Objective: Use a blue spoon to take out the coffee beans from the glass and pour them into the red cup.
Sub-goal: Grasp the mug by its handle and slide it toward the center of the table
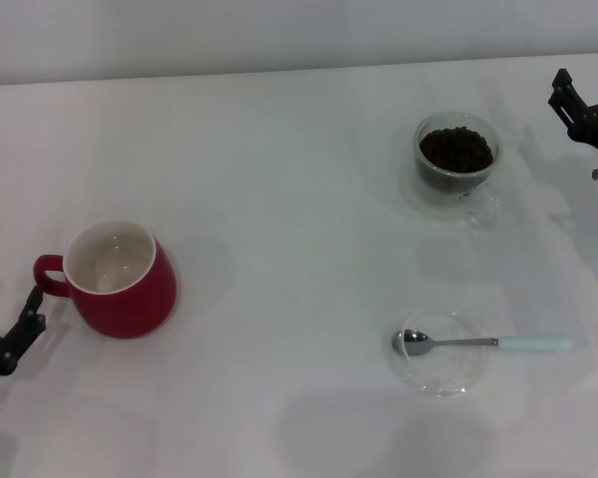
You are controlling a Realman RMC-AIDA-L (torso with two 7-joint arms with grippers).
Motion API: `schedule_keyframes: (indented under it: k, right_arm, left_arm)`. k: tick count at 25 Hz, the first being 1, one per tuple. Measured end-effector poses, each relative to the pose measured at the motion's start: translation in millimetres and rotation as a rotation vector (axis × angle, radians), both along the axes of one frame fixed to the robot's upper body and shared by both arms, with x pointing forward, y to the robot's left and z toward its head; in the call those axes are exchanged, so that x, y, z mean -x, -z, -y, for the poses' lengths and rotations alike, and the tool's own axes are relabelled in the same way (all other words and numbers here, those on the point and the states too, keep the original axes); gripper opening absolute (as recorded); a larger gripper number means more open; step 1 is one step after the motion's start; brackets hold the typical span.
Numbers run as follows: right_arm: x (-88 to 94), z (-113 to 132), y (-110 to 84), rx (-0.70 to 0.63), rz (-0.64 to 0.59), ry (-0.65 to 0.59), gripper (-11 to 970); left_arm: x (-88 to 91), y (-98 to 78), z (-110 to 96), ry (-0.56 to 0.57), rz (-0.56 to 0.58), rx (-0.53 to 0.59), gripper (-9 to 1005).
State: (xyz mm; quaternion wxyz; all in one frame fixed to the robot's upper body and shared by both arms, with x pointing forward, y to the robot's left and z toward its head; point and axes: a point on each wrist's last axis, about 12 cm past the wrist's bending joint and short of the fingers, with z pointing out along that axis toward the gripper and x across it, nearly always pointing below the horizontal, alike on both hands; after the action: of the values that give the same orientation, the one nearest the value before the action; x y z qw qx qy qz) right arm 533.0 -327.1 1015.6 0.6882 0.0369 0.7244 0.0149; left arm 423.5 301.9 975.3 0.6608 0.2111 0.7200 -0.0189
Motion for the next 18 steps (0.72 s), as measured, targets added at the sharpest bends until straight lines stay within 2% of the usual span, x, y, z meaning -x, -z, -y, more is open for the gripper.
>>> schedule_keyframes:
  k: [10,18]
  right_arm:
    - [0.0,-0.7,0.0,0.001,0.000,-0.003,858]
    - [0.2,-2.3,0.5,0.001,-0.001,-0.010,858]
  left_arm:
    - [-5.9,2.5,3.3,0.004,-0.026,-0.010,891]
    - [-17.6,3.3,7.4,0.015,-0.049,-0.025,890]
